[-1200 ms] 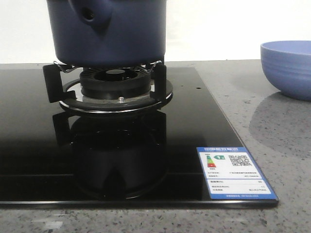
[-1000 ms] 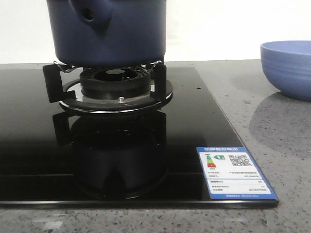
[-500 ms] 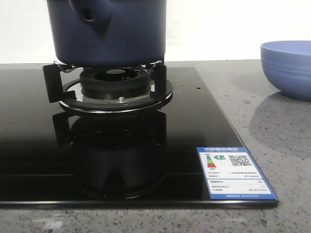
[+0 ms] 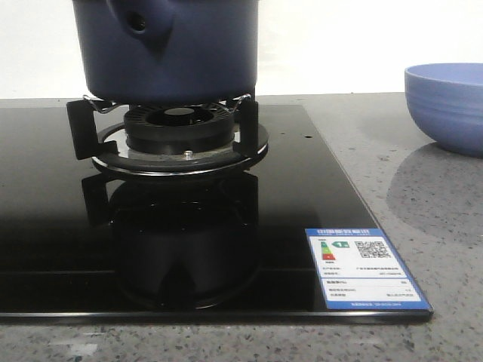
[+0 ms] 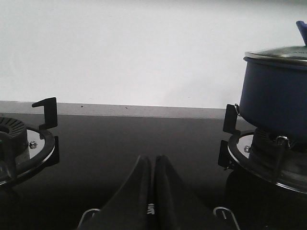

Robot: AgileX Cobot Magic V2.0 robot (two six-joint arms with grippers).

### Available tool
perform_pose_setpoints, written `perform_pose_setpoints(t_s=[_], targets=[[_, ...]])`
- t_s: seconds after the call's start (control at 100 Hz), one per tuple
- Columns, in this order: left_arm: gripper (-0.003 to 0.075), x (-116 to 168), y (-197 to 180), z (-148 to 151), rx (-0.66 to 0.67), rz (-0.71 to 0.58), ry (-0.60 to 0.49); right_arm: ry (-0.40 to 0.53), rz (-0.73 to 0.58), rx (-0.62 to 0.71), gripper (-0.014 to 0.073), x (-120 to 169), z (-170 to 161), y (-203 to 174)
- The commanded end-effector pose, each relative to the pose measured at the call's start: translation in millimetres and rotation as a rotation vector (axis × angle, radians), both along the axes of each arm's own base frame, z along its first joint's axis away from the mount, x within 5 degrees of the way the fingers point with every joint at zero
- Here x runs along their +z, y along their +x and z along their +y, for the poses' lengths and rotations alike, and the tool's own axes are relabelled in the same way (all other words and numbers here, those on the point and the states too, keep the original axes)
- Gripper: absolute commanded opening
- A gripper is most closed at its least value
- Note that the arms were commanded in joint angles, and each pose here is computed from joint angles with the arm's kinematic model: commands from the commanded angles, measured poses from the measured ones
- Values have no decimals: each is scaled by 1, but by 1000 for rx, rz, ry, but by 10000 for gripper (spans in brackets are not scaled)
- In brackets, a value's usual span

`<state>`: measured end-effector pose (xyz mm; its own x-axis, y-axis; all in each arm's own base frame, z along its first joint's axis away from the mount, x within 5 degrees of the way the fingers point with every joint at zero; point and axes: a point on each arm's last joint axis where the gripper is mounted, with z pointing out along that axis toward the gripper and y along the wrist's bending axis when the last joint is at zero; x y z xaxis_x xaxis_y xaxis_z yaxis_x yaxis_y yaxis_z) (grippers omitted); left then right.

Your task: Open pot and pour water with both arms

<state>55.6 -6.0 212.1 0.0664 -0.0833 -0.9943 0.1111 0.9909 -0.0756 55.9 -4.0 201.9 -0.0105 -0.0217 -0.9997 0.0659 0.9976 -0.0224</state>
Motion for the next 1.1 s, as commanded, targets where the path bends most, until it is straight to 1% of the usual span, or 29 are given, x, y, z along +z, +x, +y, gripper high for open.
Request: perform_pose_setpoints(t_s=[0.0,0.36,0.58,0.64,0.68,0.69,0.7,0.75,0.78,0.85,0.88,0.9,0.93,0.98,1.09], targets=[[-20,-3,-1,1,11,-72,-19,-24,-77,1,-42,1,0,-1],[-20,-3,-1,1,11,-72,-19,-23,-77,1,-42,1,0,-1],[-20,-3,-1,1,9,-68,-60,-10,-81,2,-42,1,0,-1],[-20,-3,-1,2,7,-64,-94,35,-94,5,-42,2,1,-1],[-20,-3,-1,2,5,-60,-132,71,-108,7,-42,3,1,-1],[-20,-3,-1,2,5,-59,-140,99,-116,8,-42,3,1,-1],[-20,-3,-1,2,5,-60,-156,98,-118,8,-42,3,1,-1],[-20,-2,-1,3,3,-62,-220,181,-145,11,-42,5,0,-1],[-20,-1,-1,3,3,-64,-265,255,-159,12,-42,6,0,-1],[-20,0,-1,5,3,-65,-410,404,-170,13,-42,6,-1,-1],[-20,0,-2,6,2,-62,-484,449,-171,14,-42,6,-1,-1],[-20,1,-2,6,0,-61,-512,476,-172,14,-42,6,-1,-1],[-20,1,-2,6,-2,-56,-570,499,-175,15,-42,7,-1,-1],[-20,3,-2,7,-5,-56,-613,516,-167,20,-42,8,-1,-2],[-20,15,-4,4,-41,-49,-613,514,-85,58,-42,18,5,-4]])
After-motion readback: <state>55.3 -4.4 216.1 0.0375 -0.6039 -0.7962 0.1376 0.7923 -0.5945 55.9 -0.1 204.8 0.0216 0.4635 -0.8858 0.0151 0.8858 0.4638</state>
